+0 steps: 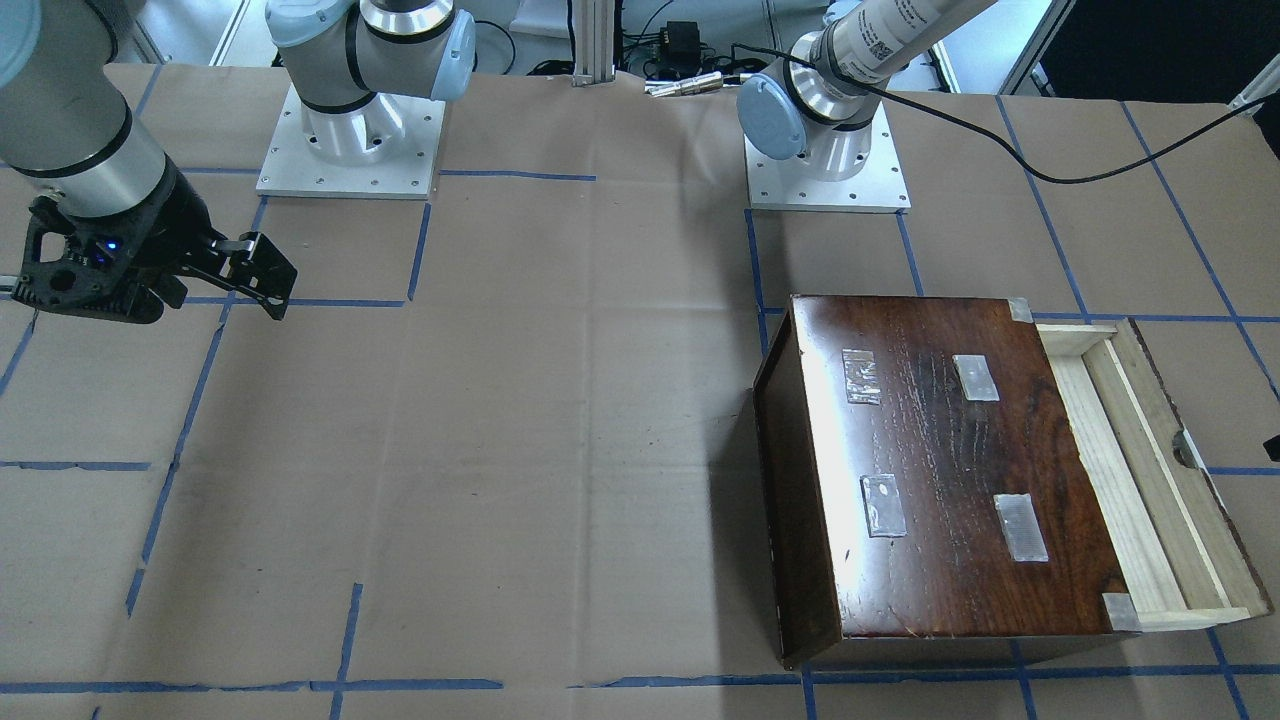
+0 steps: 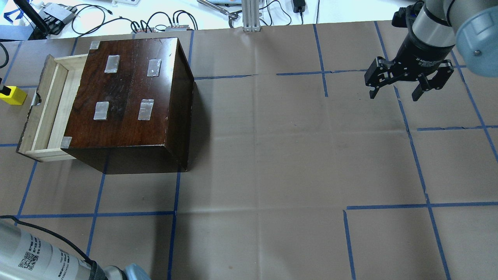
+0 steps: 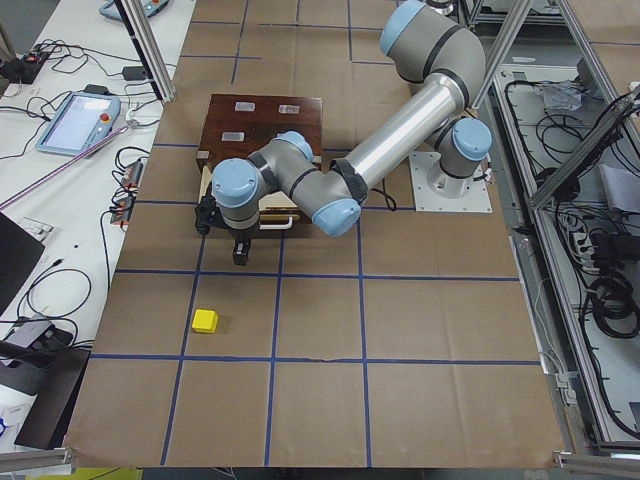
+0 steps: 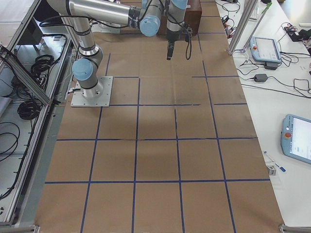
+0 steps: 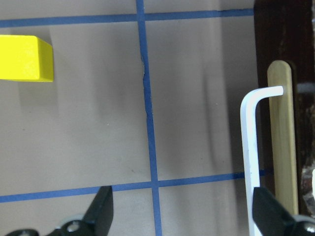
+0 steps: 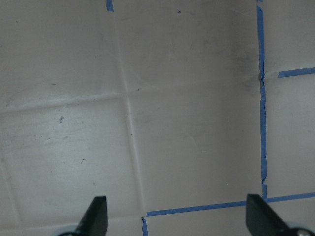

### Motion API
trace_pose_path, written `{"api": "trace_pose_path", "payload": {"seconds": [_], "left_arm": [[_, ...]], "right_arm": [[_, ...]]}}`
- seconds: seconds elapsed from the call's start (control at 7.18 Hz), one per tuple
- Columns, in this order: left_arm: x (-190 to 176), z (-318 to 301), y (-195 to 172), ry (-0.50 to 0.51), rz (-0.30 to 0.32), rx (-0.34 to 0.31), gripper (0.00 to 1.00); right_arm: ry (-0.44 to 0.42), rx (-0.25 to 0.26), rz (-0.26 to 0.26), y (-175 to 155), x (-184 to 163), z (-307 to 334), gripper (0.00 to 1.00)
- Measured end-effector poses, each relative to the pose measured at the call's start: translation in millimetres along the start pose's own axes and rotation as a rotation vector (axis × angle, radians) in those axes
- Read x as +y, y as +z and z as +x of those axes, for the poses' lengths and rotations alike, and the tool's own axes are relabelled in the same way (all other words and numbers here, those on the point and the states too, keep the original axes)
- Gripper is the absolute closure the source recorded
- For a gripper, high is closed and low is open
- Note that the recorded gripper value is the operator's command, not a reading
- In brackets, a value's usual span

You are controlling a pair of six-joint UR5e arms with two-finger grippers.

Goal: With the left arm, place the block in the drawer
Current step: 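Release the handle and move the left gripper above the yellow cube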

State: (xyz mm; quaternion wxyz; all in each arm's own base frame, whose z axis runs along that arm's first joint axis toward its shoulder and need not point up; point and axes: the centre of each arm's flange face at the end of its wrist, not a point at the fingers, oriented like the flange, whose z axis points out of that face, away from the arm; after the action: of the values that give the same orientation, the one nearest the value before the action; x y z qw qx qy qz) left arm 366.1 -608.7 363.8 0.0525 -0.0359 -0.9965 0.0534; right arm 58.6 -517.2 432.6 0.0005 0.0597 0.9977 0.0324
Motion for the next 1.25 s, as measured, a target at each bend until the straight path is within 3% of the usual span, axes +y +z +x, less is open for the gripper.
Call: {"api": "trace_pose_path", "payload": {"seconds": [0.7, 1.25], "left_arm": [[-48.2, -61.9, 1.7, 0.008, 0.006, -0.082, 0.01], [-70.6, -134.7, 24.7, 0.0, -0.02, -0.067, 0.01]], "right_arm": [[0.0, 0.0, -0.001, 0.3, 0.1, 0.0, 0.0], [0.0, 0.0, 0.0, -0.1, 0.0, 0.0, 0.0]]}}
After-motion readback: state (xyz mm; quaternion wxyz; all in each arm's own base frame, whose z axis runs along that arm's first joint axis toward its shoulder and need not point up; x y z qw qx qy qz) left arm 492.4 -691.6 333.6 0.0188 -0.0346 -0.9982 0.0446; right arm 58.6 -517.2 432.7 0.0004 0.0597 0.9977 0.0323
